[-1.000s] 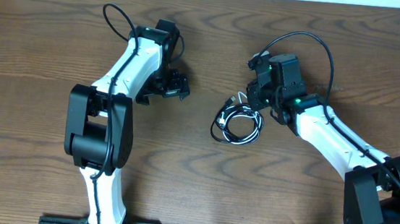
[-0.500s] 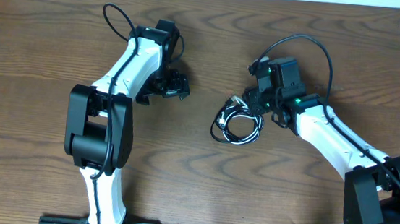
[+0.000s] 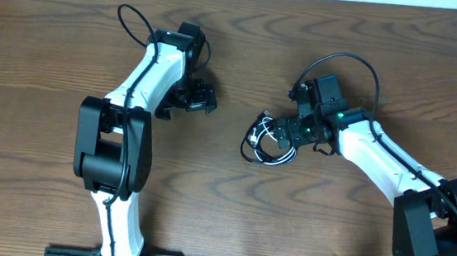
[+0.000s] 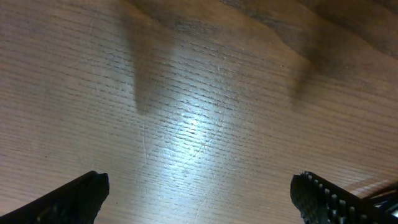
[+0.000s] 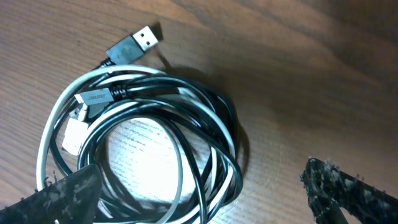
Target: Untangle cables
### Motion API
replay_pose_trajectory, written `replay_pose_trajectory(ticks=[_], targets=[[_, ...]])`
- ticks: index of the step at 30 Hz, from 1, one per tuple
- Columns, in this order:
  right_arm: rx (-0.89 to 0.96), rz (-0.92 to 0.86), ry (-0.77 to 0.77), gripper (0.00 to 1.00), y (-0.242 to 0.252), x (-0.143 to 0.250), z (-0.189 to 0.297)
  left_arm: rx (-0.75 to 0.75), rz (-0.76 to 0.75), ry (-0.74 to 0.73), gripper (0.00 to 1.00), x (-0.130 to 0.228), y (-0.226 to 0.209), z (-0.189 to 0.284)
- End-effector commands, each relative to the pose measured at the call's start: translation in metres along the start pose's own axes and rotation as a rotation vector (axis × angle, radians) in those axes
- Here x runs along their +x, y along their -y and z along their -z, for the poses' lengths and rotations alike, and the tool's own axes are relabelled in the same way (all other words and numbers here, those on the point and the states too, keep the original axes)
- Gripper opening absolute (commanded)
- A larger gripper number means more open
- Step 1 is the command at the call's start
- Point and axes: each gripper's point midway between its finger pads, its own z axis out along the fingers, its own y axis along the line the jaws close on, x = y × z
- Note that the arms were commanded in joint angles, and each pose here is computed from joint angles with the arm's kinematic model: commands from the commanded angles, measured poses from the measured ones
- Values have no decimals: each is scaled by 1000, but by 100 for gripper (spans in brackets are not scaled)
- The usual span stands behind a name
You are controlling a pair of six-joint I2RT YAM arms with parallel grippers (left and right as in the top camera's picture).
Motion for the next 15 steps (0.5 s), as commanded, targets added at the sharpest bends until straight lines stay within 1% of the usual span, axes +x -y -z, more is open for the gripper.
replay_pose_trajectory(ticks=[1, 2, 3, 4, 6, 7, 9, 12, 15], targets=[[1, -146, -11, 99, 3, 1, -1, -17, -1, -6, 98, -1, -4, -3], [4, -175, -16, 94, 4, 2, -1, -17, -1, -6, 98, -1, -4, -3], [7, -215, -22, 82, 5, 4, -1, -17, -1, -6, 98, -1, -4, -3], [11, -253, -32, 65, 6, 7, -1, -17, -1, -6, 98, -1, -4, -3], [16, -311, -49, 48, 7, 12, -1, -17, -1, -6, 98, -1, -4, -3], [21, -349, -64, 33, 8, 17, -3, -17, -1, -6, 98, -1, -4, -3], [26, -386, -84, 29, 9, 25, -5, -17, -1, -6, 98, -1, -4, -3], [36, -442, -119, 16, 10, 37, -12, -17, -1, -6, 98, -1, -4, -3], [2, -472, -159, 15, 3, 47, -18, -17, -1, -6, 98, -1, -4, -3]])
